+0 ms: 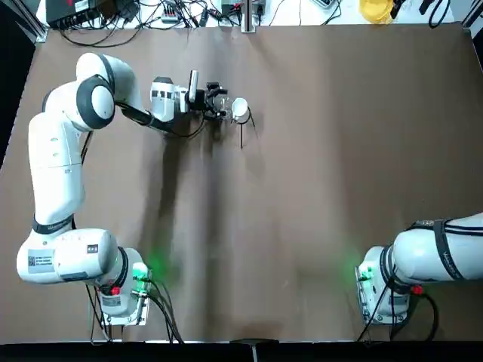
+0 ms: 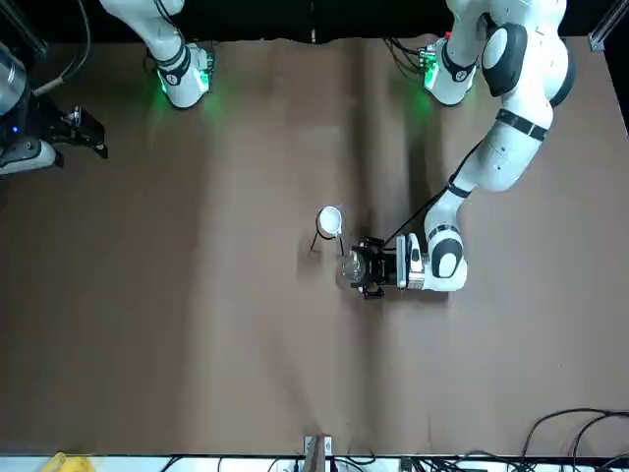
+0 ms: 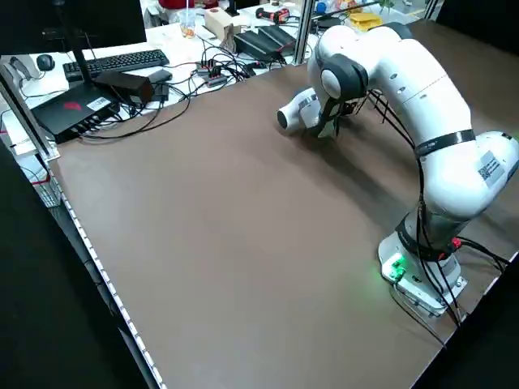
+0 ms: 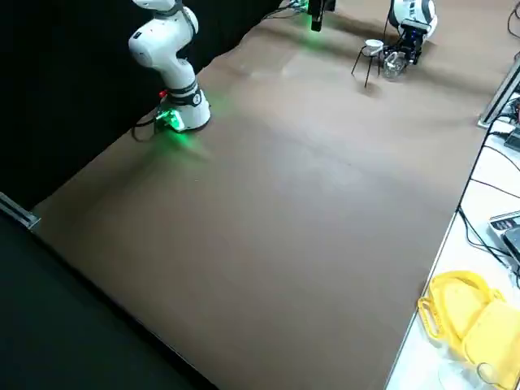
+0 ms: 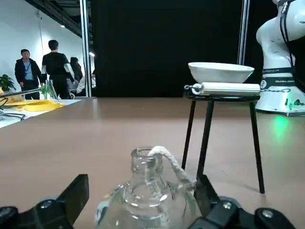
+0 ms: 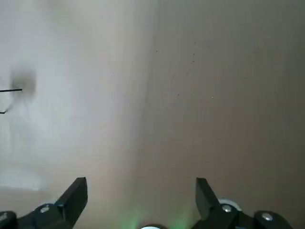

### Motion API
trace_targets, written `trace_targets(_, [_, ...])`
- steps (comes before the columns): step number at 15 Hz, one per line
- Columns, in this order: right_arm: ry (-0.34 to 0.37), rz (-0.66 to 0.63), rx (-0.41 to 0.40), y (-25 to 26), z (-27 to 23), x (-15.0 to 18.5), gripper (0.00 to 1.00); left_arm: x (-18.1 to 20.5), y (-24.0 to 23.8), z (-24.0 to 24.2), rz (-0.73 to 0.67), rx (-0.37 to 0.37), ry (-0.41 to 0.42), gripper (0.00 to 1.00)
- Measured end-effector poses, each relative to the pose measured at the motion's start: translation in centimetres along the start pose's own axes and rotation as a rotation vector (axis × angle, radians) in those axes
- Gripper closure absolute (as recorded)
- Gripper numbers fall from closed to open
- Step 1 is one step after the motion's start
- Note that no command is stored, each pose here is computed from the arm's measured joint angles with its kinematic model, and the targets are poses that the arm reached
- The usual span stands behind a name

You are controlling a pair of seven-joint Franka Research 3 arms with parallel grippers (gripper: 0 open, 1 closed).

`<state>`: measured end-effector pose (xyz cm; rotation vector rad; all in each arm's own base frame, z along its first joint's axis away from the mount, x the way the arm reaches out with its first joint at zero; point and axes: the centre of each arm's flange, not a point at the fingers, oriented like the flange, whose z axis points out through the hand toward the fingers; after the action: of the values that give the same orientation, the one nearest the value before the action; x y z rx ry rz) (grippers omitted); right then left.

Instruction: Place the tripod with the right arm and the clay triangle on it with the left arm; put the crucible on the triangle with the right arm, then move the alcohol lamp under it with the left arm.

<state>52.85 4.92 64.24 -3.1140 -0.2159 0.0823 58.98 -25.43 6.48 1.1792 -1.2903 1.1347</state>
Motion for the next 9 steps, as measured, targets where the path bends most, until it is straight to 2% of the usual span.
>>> trace_targets(4, [-0.014,0.01,0.001,0.5,0.1,-0.2,0.0,-0.2,0.1,-0.4,-0.004,0.002,-0.003,0.01])
trace_targets(9, [-0.017,0.018,0.002,0.9,0.2,-0.2,0.0,-0.1,0.3,-3.7,-0.002,-0.013,-0.009,0.01])
